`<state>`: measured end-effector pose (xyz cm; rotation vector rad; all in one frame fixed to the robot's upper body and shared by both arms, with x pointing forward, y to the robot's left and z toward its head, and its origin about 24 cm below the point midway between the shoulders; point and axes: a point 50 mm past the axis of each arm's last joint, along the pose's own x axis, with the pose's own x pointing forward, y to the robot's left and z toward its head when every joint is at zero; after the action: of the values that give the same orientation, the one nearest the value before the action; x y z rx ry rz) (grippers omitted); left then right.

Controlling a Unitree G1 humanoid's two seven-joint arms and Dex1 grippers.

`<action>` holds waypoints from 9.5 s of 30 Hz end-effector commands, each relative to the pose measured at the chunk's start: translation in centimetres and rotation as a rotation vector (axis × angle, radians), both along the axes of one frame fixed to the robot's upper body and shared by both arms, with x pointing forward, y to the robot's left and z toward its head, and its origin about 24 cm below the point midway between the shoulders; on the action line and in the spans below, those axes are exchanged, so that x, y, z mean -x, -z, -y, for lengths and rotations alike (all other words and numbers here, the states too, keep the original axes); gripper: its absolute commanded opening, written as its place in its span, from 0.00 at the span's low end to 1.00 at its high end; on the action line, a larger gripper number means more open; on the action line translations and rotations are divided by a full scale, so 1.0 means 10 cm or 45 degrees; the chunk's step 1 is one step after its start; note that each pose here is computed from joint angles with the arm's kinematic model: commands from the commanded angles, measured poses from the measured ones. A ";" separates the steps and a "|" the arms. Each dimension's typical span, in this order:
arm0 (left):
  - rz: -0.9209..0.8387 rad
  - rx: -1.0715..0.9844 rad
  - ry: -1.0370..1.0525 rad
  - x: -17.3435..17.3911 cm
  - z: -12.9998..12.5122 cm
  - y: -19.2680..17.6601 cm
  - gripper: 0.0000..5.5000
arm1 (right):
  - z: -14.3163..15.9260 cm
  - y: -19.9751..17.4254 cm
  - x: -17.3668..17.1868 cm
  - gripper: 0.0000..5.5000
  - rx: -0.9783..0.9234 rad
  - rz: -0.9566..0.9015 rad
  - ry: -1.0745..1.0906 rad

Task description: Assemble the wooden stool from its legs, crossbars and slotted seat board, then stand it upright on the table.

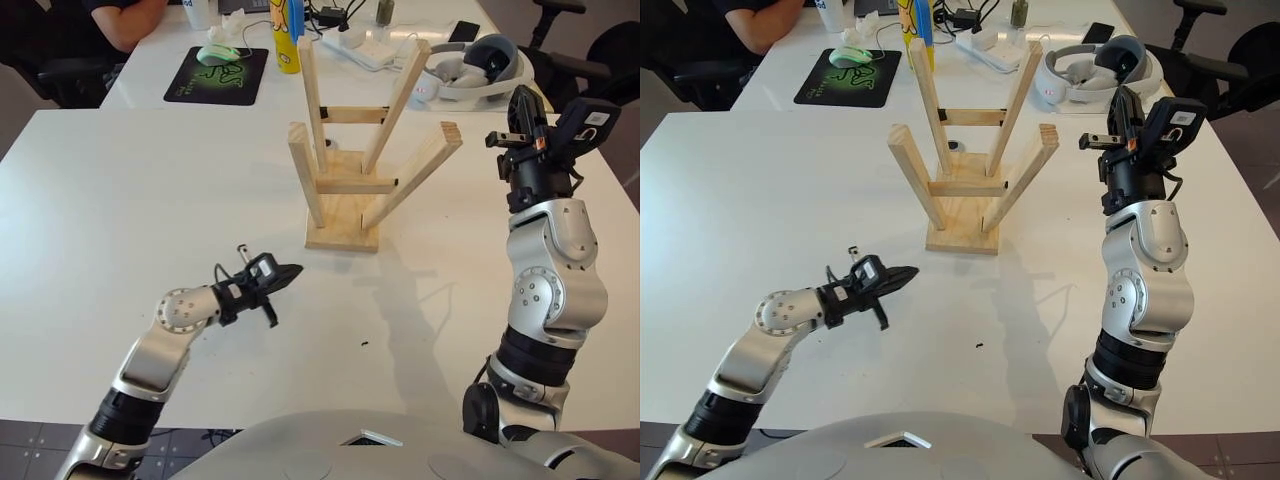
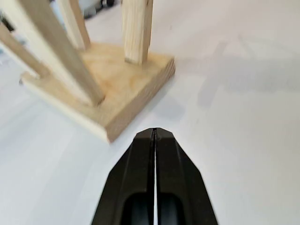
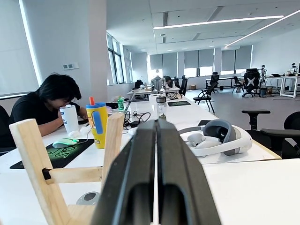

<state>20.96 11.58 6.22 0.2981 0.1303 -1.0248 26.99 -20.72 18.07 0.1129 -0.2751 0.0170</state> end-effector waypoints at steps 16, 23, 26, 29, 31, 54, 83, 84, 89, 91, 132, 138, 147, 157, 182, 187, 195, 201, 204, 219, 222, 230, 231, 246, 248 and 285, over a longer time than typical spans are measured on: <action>-0.158 -0.036 -0.468 -0.52 0.66 0.45 0.00 | -0.21 -0.09 -0.18 0.00 0.025 0.033 -0.187; -0.260 -0.052 -0.607 -0.61 0.67 0.54 0.00 | -0.29 -0.17 -0.18 0.00 0.011 0.082 -0.289; -0.285 -0.061 -0.630 -0.62 0.64 0.57 0.00 | -0.39 -0.48 -0.13 0.00 0.004 0.253 -0.371; -0.312 -0.067 -0.645 -0.60 0.60 0.60 0.00 | -0.49 -1.03 -0.01 0.00 0.011 0.536 -0.440; -0.324 -0.068 -0.650 -0.59 0.60 0.62 0.00 | -0.54 -1.26 0.06 0.00 -0.001 0.649 -0.472; -0.400 -0.046 -0.610 -0.56 0.65 0.62 0.00 | -0.66 -0.79 -0.01 0.00 0.019 0.259 -0.369; -0.428 -0.018 -0.586 -0.53 0.70 0.54 0.00 | -0.72 -0.55 -0.08 0.00 -0.119 0.068 -0.503; -0.428 -0.021 -0.583 -0.54 0.70 0.54 0.00 | -0.67 -0.65 -0.07 0.00 -0.149 0.143 -0.486; -0.432 -0.026 -0.579 -0.52 0.70 0.55 0.00 | -0.38 -1.07 -0.10 0.00 -0.419 0.406 -0.456; -0.435 -0.030 -0.574 -0.52 0.70 0.56 0.00 | -0.22 -0.97 -0.21 0.00 -0.473 0.341 -0.386; -0.514 -0.258 -0.133 -0.17 0.04 0.37 0.00 | -0.32 1.15 -0.51 0.00 0.204 -0.279 -1.169; -0.538 -0.361 -0.249 -0.25 -0.50 0.33 0.00 | -0.60 1.23 -0.23 0.00 0.351 -0.328 -1.474; -0.466 -0.587 -0.494 -0.53 -1.42 0.18 0.00 | -1.71 0.90 0.32 0.00 0.369 -0.100 -1.899; -0.457 -0.459 -0.478 -0.49 -1.14 0.29 0.00 | -0.53 1.20 0.30 0.00 0.410 -0.528 -1.365; -0.374 -0.376 -0.433 -0.75 -0.71 0.26 0.00 | -1.57 1.07 -0.29 0.00 0.482 -0.185 -1.429; -0.361 -0.374 -0.428 -0.81 -0.71 0.24 0.00 | -1.77 1.14 -0.17 0.00 0.510 -0.212 -1.568; -0.339 -0.379 -0.409 -0.82 -0.71 0.20 0.00 | -1.60 1.24 -0.13 0.00 0.719 -0.322 -1.426; -0.349 -0.386 -0.412 -0.73 -0.74 0.19 0.00 | -1.41 0.65 -0.03 0.00 0.727 -0.060 -0.988; -0.390 -0.396 -0.428 -0.65 -0.77 0.29 0.00 | -1.31 -0.37 0.12 0.00 0.282 0.430 -0.747; -0.426 -0.405 -0.525 -0.49 -1.00 0.32 0.00 | 0.74 0.20 -0.04 0.00 0.368 -0.203 0.018; -0.436 -0.407 -0.504 -0.47 -1.00 0.31 0.00 | 0.63 0.71 0.02 0.00 0.426 -0.410 -0.147; -0.481 -0.458 -0.398 -0.40 -1.00 0.28 0.00 | 0.17 1.42 0.17 0.00 0.435 -0.728 -0.493; -0.483 -0.461 -0.393 -0.40 -1.00 0.28 0.00 | 0.15 1.46 0.18 0.00 0.440 -0.752 -0.511; -0.510 -0.413 -0.257 -0.40 -0.77 0.33 0.00 | -0.22 1.76 0.36 0.00 0.586 -0.927 -0.792; -0.518 -0.392 -0.234 -0.40 -0.73 0.35 0.00 | -0.22 1.74 0.38 0.00 0.587 -0.921 -0.817; -0.676 -0.670 -0.209 0.32 -1.24 0.50 0.00 | 0.22 1.87 1.22 0.00 0.623 -1.086 -0.764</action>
<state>20.58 21.39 4.15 0.4800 0.6527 -0.9012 17.11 -21.10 1.66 -0.2756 0.4475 0.6725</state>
